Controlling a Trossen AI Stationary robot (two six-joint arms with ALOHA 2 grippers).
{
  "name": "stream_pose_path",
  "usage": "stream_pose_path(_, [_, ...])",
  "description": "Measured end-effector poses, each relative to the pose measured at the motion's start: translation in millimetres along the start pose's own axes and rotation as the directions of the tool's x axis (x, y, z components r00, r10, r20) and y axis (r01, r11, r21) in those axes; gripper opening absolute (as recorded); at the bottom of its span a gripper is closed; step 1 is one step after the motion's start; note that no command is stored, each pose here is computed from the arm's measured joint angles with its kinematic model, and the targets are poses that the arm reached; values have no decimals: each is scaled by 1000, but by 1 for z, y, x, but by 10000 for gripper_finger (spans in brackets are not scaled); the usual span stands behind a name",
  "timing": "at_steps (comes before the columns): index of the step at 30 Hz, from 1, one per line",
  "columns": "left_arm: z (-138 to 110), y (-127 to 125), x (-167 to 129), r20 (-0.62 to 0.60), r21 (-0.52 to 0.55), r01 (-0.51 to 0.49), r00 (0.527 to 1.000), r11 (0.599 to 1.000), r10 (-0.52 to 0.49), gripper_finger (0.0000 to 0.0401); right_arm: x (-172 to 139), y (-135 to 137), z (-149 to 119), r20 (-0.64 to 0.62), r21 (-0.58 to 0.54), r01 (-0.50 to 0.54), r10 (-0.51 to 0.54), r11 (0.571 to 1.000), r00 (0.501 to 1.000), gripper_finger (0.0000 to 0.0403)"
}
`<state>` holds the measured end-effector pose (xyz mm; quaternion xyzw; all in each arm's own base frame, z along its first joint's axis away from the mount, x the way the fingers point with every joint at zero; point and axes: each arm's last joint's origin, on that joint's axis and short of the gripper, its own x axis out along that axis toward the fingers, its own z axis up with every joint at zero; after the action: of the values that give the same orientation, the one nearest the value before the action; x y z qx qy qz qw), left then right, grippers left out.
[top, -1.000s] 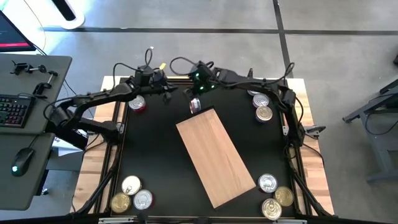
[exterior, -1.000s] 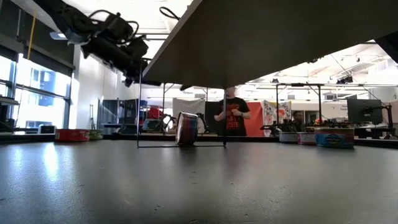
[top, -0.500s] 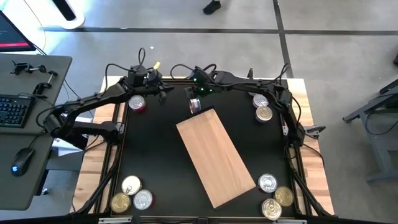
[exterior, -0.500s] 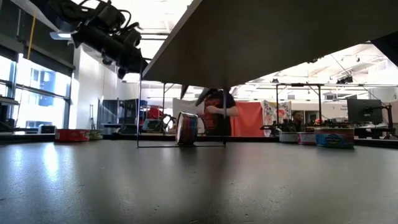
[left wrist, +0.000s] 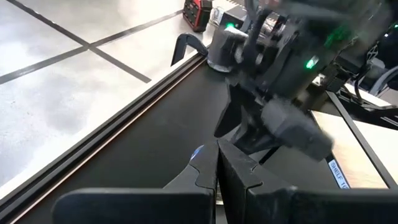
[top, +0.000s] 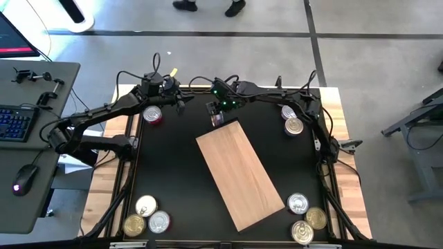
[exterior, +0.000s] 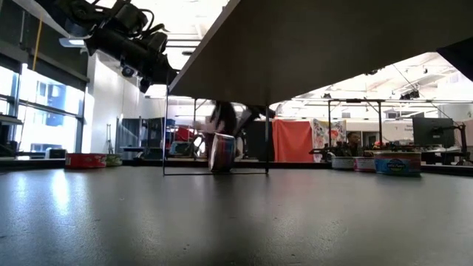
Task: Stack canned seafood by type on shelf
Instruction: Put the blue tuna can on the shelf
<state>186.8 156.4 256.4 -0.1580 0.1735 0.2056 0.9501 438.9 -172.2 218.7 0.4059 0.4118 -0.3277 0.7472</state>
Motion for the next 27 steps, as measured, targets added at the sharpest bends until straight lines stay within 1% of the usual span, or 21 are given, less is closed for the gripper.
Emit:
stream_pose_path(3, [0,0,0,0,0,0,1000,1000,0,0,3,0,-1,-14,-23,-15,15,1000,1000,226])
stream_pose_path(11, [0,0,0,0,1,-1,1000,1000,1,0,5,2,0,-22,-40,-49,48,998,999,226])
stream_pose_path(15, [0,0,0,-4,7,-2,1000,1000,2,0,4,5,1,-15,-90,-81,80,993,997,226])
stream_pose_path(17, [-3,0,0,-34,28,-9,999,1000,10,0,4,5,1,-16,-113,-83,81,990,997,226])
stream_pose_path(21, [-20,0,8,-163,67,4,987,998,7,0,4,4,2,-29,-184,-100,97,978,995,226])
stream_pose_path(24, [-32,2,18,-223,115,26,975,993,0,0,3,1,4,-72,-259,-149,135,954,988,226])
stream_pose_path(27, [-38,7,30,-247,129,29,969,991,3,0,3,-3,7,-112,-277,-200,175,940,978,226])
